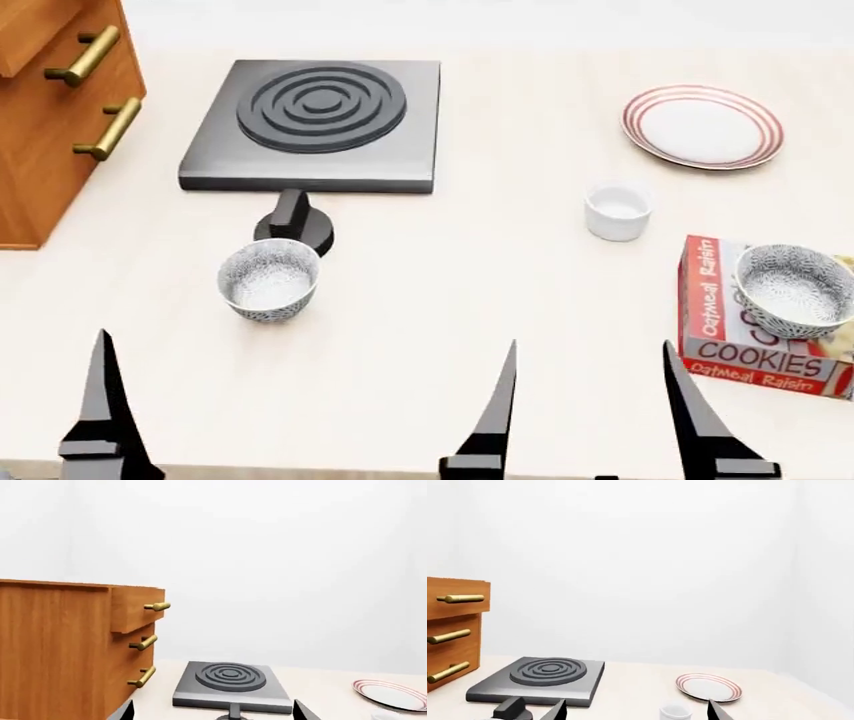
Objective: Pick the akita bowl on the cookies box and place it on the plate.
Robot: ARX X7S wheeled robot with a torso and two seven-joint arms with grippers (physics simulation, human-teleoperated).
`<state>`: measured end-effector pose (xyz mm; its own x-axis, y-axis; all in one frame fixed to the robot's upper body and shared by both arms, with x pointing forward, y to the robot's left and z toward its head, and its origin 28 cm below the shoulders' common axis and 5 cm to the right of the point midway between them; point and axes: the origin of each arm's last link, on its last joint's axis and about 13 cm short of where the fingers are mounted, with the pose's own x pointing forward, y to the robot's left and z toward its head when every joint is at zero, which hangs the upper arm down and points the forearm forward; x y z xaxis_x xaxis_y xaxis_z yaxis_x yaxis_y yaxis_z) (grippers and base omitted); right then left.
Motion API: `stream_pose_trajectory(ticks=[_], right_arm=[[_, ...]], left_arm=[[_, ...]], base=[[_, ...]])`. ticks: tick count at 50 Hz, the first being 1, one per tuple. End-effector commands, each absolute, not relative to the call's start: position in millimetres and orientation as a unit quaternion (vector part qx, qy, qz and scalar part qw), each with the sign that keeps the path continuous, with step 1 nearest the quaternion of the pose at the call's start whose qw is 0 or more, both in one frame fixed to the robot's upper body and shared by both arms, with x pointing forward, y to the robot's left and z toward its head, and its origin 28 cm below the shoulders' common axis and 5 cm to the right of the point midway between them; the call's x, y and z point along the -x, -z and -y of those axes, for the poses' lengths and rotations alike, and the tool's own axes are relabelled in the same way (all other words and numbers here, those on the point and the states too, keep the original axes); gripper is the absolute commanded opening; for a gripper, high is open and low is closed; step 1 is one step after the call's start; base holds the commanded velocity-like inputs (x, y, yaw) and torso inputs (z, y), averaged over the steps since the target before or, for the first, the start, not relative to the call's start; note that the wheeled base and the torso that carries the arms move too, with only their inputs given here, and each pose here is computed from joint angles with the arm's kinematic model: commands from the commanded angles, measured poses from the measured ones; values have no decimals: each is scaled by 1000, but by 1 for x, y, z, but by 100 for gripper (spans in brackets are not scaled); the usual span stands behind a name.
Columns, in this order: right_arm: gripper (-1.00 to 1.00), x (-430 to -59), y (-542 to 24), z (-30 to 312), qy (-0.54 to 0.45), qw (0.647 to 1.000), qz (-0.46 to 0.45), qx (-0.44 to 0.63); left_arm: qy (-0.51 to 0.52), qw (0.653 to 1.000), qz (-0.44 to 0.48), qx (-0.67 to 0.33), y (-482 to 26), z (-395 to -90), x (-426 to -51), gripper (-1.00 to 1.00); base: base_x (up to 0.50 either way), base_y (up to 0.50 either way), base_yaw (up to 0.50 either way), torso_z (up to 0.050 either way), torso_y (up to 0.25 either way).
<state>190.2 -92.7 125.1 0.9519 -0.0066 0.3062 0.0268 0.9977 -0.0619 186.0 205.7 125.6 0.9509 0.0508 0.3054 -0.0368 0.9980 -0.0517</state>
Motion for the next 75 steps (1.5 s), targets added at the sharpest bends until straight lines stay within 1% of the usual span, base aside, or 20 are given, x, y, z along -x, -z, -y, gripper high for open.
stream_pose_trajectory(ticks=[1,27,34,36,47,48,72,75], right_arm=[[100,-184,-143,95,19,982,184,44],[100,-186,-142,93,14,981,190,36],[100,-183,-145,92,7,976,215,35],[100,-182,-146,93,4,975,223,18],[100,-181,-147,93,1,973,232,4],[100,-180,-148,93,0,972,236,-11],[100,-180,-148,95,5,971,239,-6],[100,-179,-149,95,4,970,242,-1]], left_arm=[[0,986,164,27,-137,-205,-180,100],[4,986,161,31,-137,-204,-180,100],[5,987,161,31,-137,-204,-180,100],[6,986,161,32,-138,-204,-179,100],[6,986,161,32,-138,-205,-179,100],[5,987,160,32,-138,-205,-179,100],[8,987,158,33,-136,-204,-180,100],[8,987,158,32,-136,-204,-180,100]], base=[[500,0,0,0,0],[500,0,0,0,0],[0,0,0,0,0],[0,0,0,0,0],[0,-490,0,0,0],[0,-500,0,0,0],[0,-500,0,0,0],[380,-385,0,0,0]])
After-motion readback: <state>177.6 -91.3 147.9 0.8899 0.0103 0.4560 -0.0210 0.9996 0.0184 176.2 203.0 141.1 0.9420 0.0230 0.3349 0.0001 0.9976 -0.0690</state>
